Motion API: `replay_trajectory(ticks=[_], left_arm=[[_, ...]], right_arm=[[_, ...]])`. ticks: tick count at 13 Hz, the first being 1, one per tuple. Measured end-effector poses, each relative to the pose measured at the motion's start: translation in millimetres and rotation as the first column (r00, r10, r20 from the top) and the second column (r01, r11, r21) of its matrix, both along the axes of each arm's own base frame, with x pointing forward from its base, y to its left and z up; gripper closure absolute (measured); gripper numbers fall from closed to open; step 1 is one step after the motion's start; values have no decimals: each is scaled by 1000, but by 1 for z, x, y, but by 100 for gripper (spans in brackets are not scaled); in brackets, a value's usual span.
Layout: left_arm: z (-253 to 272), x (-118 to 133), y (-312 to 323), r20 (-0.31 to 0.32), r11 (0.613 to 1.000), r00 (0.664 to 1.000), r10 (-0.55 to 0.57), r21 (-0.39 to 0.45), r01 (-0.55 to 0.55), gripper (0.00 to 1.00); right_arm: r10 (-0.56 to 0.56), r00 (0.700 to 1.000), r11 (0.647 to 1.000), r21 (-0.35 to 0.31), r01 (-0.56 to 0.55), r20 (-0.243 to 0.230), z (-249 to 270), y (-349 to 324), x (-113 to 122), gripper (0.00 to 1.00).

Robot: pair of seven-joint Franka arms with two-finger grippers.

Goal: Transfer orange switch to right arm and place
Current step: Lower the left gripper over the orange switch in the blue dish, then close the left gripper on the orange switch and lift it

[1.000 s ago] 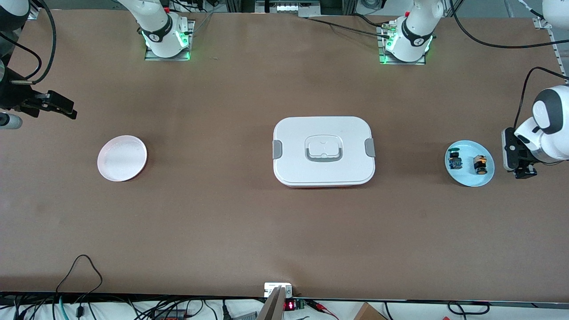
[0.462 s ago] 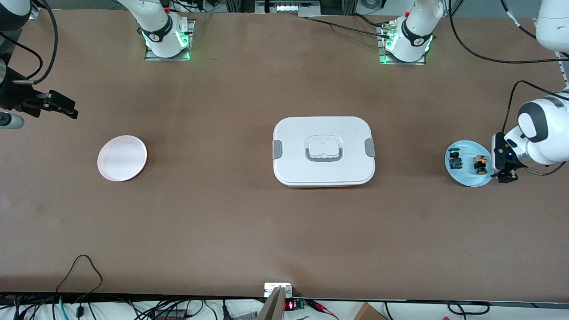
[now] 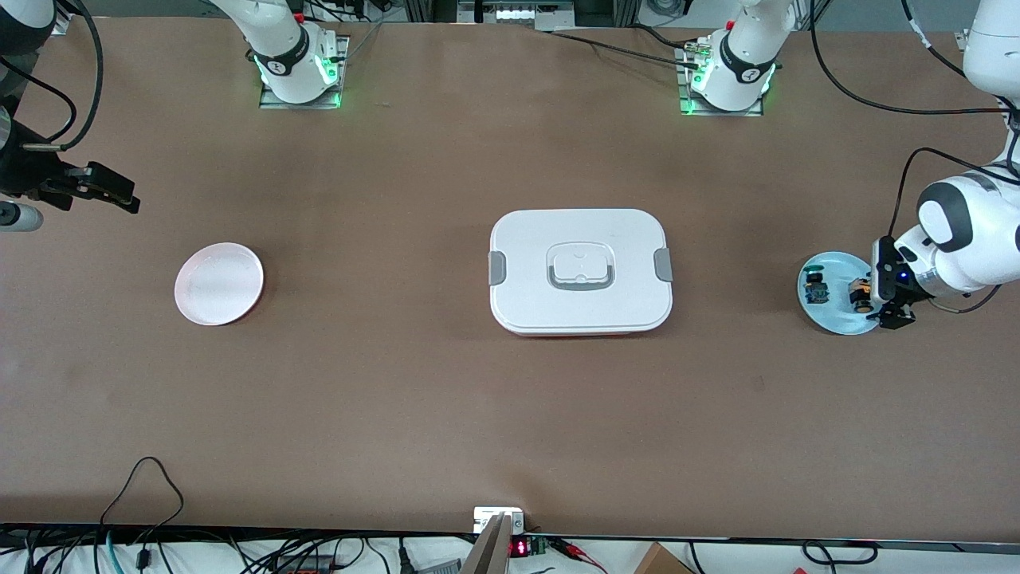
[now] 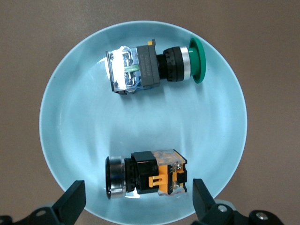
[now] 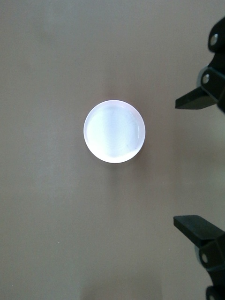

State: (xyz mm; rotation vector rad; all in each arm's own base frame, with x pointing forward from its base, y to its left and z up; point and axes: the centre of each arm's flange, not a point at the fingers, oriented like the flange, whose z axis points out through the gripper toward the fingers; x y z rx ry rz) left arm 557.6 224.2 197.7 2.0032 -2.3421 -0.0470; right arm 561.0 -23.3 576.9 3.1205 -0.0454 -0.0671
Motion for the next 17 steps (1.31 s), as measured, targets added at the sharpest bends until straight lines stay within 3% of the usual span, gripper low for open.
replay_trajectory(ticks=[13, 15, 17], left_arm=[[-18, -11, -1, 23, 1000, 1000, -2, -5, 2, 1], [-18, -10, -1, 24, 1000, 999, -22, -6, 22, 5], [-17, -9, -3, 28, 999, 999, -41, -9, 41, 24]], right_arm=[[-4, 1000, 1000, 0, 4, 1, 0, -3, 0, 0], [-5, 1000, 1000, 0, 5, 1, 0, -3, 0, 0], [-5, 1000, 1000, 0, 5, 1, 0, -3, 0, 0]])
